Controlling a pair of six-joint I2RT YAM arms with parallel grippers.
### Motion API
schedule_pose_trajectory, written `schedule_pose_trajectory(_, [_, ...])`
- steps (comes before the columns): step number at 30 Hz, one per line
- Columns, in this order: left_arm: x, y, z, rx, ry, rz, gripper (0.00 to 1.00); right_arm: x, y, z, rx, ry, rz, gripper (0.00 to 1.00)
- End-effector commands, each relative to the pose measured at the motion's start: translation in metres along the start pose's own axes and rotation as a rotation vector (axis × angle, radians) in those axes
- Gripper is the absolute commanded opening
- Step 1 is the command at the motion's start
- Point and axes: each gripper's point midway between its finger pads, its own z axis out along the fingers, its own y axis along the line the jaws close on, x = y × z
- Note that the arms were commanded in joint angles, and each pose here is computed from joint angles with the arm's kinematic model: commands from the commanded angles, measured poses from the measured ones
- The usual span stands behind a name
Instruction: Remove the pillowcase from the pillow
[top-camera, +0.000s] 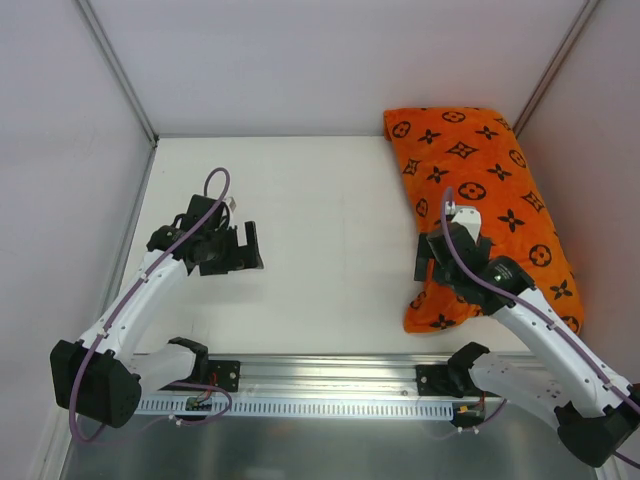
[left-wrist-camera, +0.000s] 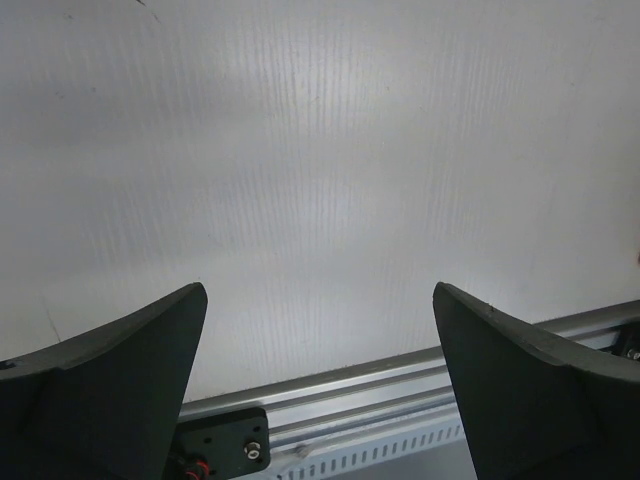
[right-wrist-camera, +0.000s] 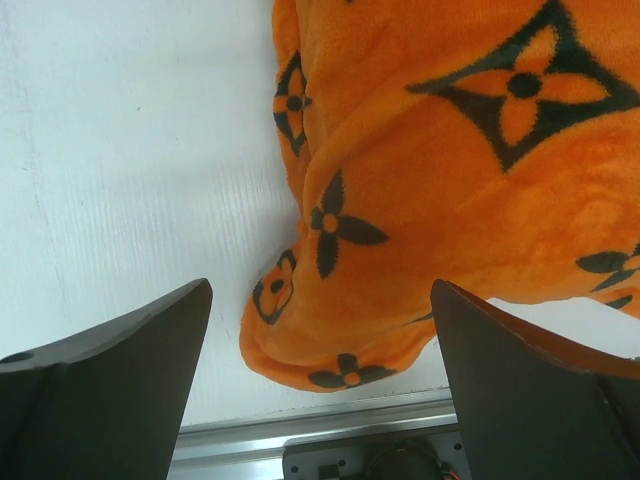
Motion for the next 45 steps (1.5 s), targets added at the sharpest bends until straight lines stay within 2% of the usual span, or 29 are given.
schedule_pose_trajectory(1, [-0.005,-0.014,-0.009,0.066,-0.009,0.052,0.99,-0.014,0.003,-0.002,-0.009,-0.046,0.007,0.96])
schedule_pose_trajectory(5, [-0.003,-0.023,-0.013,0.124,0.001,0.092,0.99,-0.017,-0.012,-0.005,0.054,-0.076,-0.005,0.96])
schedule_pose_trajectory(9, [0.002,-0.034,-0.011,0.186,0.049,0.107,0.99,-0.040,-0.047,-0.013,0.244,-0.164,-0.005,0.96])
schedule_pose_trajectory(13, [0.002,-0.033,-0.010,0.177,0.048,0.092,0.99,-0.064,-0.086,-0.021,0.414,-0.194,0.089,0.97])
schedule_pose_trajectory(16, [0.004,-0.032,-0.007,0.173,0.065,0.069,0.99,-0.083,-0.103,-0.007,0.421,-0.187,0.191,0.96])
schedule_pose_trajectory(20, [0.010,-0.031,-0.002,0.165,0.094,0.060,0.99,-0.101,-0.119,0.028,0.429,-0.130,0.221,0.96])
schedule_pose_trajectory(23, [0.011,-0.031,0.000,0.164,0.105,0.054,0.99,-0.103,-0.115,0.079,0.342,0.010,0.262,0.96])
schedule_pose_trajectory(24, [0.011,-0.032,-0.001,0.165,0.102,0.051,0.99,-0.101,-0.102,0.095,0.237,0.054,0.294,0.96])
schedule_pose_trajectory(26, [0.010,-0.033,-0.003,0.168,0.095,0.047,0.99,-0.103,-0.095,0.120,0.161,0.082,0.331,1.00])
schedule_pose_trajectory(27, [0.009,-0.034,-0.004,0.169,0.089,0.045,0.99,-0.100,-0.079,0.135,0.081,0.130,0.336,0.86])
schedule_pose_trajectory(28, [0.009,-0.034,-0.005,0.170,0.085,0.043,0.99,-0.100,-0.068,0.138,0.025,0.146,0.341,0.65])
schedule_pose_trajectory(29, [0.009,-0.033,-0.005,0.169,0.085,0.038,0.99,-0.103,-0.058,0.140,-0.026,0.145,0.352,0.19])
schedule_pose_trajectory(30, [0.008,-0.033,-0.005,0.164,0.078,0.035,0.99,-0.105,-0.045,0.138,-0.079,0.142,0.354,0.01])
schedule_pose_trajectory(33, [0.006,-0.031,-0.007,0.150,0.062,0.030,0.97,-0.120,-0.011,0.113,-0.152,0.052,0.286,0.01])
schedule_pose_trajectory(37, [0.000,-0.034,-0.012,0.159,0.035,0.036,0.87,-0.144,0.052,0.049,-0.282,-0.074,0.132,0.01])
schedule_pose_trajectory(42, [-0.013,-0.042,-0.028,0.187,-0.032,0.051,0.86,-0.137,0.121,-0.008,-0.445,-0.136,0.022,0.01])
schedule_pose_trajectory(45, [-0.017,-0.046,-0.036,0.209,-0.056,0.053,0.88,-0.127,0.152,-0.023,-0.515,-0.128,-0.029,0.01])
